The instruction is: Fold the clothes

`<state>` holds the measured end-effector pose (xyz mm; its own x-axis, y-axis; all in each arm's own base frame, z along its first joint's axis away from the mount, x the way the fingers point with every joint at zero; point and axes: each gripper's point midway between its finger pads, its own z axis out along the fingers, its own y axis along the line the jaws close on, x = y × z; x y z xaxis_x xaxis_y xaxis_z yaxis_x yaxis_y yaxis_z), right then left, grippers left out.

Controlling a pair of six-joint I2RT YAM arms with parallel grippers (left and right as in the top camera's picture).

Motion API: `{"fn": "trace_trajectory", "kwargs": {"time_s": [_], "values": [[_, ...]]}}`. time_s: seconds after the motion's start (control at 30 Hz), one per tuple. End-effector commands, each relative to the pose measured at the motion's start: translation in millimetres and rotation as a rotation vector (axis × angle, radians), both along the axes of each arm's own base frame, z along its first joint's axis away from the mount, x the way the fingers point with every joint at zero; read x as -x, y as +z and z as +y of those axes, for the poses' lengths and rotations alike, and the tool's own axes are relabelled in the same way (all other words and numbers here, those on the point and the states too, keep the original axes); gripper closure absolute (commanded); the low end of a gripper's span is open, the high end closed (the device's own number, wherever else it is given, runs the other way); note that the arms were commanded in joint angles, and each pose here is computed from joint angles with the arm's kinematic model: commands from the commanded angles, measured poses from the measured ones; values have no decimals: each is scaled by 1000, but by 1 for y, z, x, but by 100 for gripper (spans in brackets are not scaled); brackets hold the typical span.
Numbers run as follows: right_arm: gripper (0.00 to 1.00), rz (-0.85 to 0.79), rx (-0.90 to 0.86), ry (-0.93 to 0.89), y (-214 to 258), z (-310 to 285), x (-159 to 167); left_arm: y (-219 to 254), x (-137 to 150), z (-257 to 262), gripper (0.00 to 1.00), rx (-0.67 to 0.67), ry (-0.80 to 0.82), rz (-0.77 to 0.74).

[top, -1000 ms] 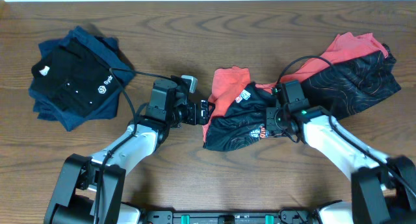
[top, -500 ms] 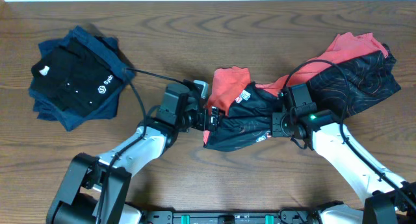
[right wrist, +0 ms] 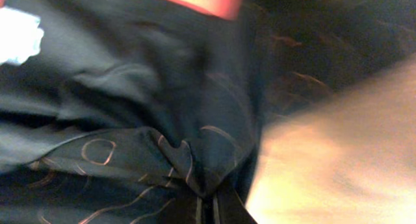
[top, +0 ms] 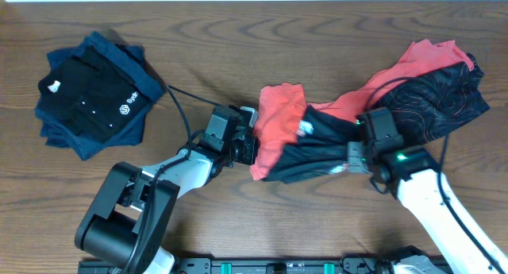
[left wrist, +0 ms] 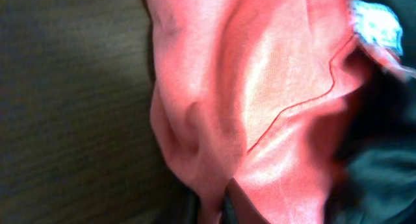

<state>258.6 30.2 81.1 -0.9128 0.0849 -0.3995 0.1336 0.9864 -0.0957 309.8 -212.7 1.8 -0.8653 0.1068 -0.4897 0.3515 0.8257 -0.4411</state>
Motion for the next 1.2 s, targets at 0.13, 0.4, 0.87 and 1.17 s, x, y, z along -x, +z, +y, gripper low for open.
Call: {"fn": "trace_trajectory", "kwargs": {"time_s": [0.13, 0.4, 0.87, 1.17], "values": [[93, -167, 479, -802, 77, -166, 65, -3, -2, 2, 94, -9, 19, 11], [92, -236, 266, -1126, 87, -200, 96, -11, 2, 19, 94, -32, 102, 87], [85, -203, -173, -403, 55, -128, -17, 36, -12, 64, 94, -95, 272, 1], [96, -22, -448, -77, -17, -76, -50, 35, -7, 69, 94, -100, 322, 40]]}}
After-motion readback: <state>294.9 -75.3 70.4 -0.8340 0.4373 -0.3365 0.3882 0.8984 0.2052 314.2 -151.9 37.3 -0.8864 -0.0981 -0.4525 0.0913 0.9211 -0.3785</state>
